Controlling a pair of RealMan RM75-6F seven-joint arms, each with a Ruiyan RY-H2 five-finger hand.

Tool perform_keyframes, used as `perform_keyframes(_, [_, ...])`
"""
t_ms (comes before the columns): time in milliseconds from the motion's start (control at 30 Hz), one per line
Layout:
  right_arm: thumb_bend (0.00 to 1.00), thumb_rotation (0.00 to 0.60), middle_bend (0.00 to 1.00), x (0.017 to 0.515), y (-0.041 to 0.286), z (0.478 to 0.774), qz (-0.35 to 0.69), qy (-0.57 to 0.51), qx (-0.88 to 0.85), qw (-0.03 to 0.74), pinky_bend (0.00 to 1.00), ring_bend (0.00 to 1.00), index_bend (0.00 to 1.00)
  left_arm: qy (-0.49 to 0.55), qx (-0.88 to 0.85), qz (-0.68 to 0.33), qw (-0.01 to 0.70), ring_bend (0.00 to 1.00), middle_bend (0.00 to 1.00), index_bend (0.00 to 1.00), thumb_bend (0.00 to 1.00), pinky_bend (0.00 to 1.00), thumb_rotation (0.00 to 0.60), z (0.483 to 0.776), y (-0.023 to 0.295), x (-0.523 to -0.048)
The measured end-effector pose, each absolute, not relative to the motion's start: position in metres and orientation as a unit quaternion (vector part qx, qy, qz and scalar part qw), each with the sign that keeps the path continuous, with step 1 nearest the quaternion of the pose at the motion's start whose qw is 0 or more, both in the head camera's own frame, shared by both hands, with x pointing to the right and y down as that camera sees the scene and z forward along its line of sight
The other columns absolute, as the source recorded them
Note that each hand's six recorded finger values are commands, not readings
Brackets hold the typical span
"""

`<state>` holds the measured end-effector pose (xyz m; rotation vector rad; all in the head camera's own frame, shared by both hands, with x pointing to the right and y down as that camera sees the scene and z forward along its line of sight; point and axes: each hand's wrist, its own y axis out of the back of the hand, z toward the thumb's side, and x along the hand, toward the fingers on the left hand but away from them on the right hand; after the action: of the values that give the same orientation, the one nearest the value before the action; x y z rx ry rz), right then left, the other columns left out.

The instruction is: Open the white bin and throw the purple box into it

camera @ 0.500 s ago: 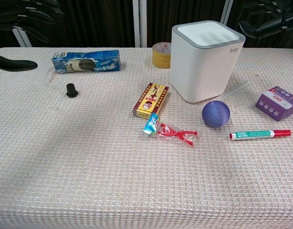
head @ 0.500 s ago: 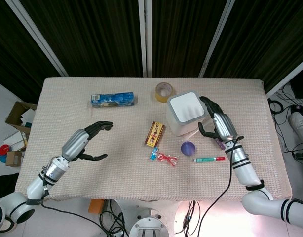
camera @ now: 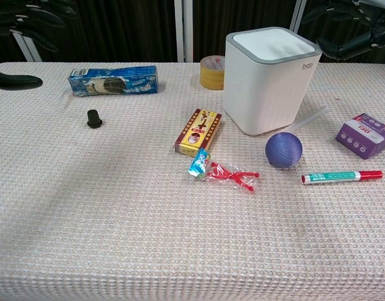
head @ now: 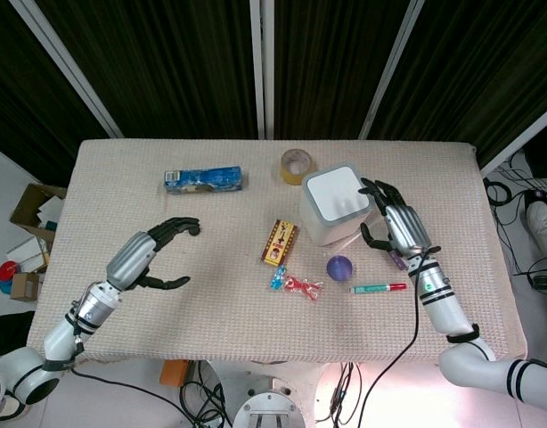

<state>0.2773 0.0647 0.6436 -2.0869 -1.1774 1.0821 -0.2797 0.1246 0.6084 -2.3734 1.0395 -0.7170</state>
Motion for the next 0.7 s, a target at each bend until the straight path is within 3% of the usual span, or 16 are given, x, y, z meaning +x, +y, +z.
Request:
perform_keyframes(133, [0.32, 0.6, 0.26, 0.281, 0.064, 0.645, 0.428, -0.4, -0.746, 0.318, 0.0, 0.0, 0.0, 0.379, -0.858, -0.261, 0.226, 0.13, 0.13, 0.15, 0.21, 0.25, 0.599, 0.608, 0.124, -0.282])
perform_keyframes(300, [0.32, 0.6, 0.24, 0.281, 0.068, 0.65, 0.46, -0.344, -0.717, 0.396, 0.0, 0.0, 0.0, 0.391, -0.845, -0.273, 0.243, 0.13, 0.13, 0.15, 0.21, 0.25, 0.6, 0.607, 0.119, -0.295])
perform_keyframes(700, [0.35, 0.6, 0.19, 0.28, 0.077, 0.664, 0.471, -0.305, -0.731, 0.389, 0.0, 0.0, 0.0, 0.419, -0.757, -0.376, 0.331, 0.13, 0.13, 0.16, 0.21, 0.25, 0.6, 0.608, 0.113, -0.377])
